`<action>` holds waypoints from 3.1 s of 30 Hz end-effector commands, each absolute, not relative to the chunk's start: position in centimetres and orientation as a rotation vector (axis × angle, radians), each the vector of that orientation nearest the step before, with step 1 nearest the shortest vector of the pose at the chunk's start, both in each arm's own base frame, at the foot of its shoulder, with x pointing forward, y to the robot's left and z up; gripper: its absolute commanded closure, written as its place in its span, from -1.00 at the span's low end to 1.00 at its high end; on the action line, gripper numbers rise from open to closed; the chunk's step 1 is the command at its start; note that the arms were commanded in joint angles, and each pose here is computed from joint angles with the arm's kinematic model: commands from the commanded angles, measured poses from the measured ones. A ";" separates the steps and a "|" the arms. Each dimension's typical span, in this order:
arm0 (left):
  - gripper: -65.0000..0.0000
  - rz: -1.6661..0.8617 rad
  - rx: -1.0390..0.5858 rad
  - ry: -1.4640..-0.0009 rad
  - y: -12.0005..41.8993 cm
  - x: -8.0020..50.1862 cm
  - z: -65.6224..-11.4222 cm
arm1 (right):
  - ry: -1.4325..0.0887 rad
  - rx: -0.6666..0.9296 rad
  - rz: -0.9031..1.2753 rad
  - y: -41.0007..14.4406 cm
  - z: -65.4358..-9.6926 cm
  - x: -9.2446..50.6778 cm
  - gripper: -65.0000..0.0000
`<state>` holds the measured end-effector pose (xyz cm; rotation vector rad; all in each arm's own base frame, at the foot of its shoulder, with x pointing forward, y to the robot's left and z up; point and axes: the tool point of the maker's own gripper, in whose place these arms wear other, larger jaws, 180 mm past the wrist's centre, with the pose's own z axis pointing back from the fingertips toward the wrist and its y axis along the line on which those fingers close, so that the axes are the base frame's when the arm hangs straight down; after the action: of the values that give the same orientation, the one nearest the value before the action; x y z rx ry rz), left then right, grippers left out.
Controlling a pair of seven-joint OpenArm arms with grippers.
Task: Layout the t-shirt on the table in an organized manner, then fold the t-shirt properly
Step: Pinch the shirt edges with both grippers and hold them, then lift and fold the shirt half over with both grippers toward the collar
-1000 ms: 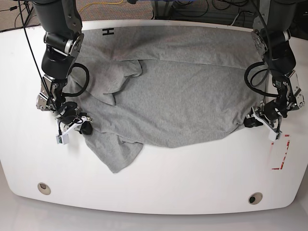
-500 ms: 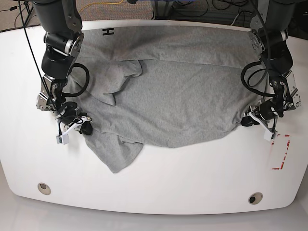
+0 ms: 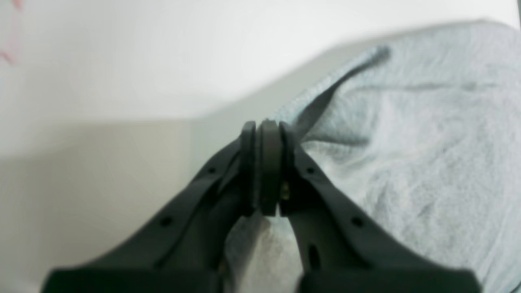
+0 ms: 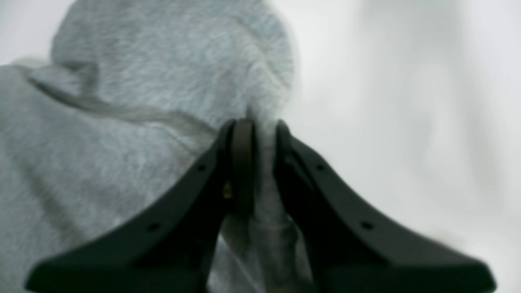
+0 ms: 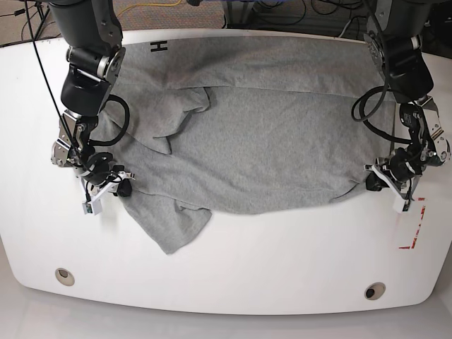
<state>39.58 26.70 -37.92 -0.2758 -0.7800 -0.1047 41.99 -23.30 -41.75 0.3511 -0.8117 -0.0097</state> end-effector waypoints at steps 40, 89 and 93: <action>0.99 -0.282 -0.150 -0.990 25.8 40.2 -30.4 | -0.933 0.134 0.218 -22.9 -32.4 40.9 0.90; 0.98 -0.248 -0.078 -0.809 30.3 33.5 -35.7 | -0.533 -0.055 0.331 -22.4 -37.1 23.1 0.89; 0.78 -0.270 -0.083 -0.791 29.7 33.4 -36.1 | -0.531 -0.055 0.330 -22.3 -37.2 23.1 0.65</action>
<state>32.23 29.52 -37.78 -0.0975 -0.7438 -0.2440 22.33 -22.07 -38.13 -0.0385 -0.4933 0.3246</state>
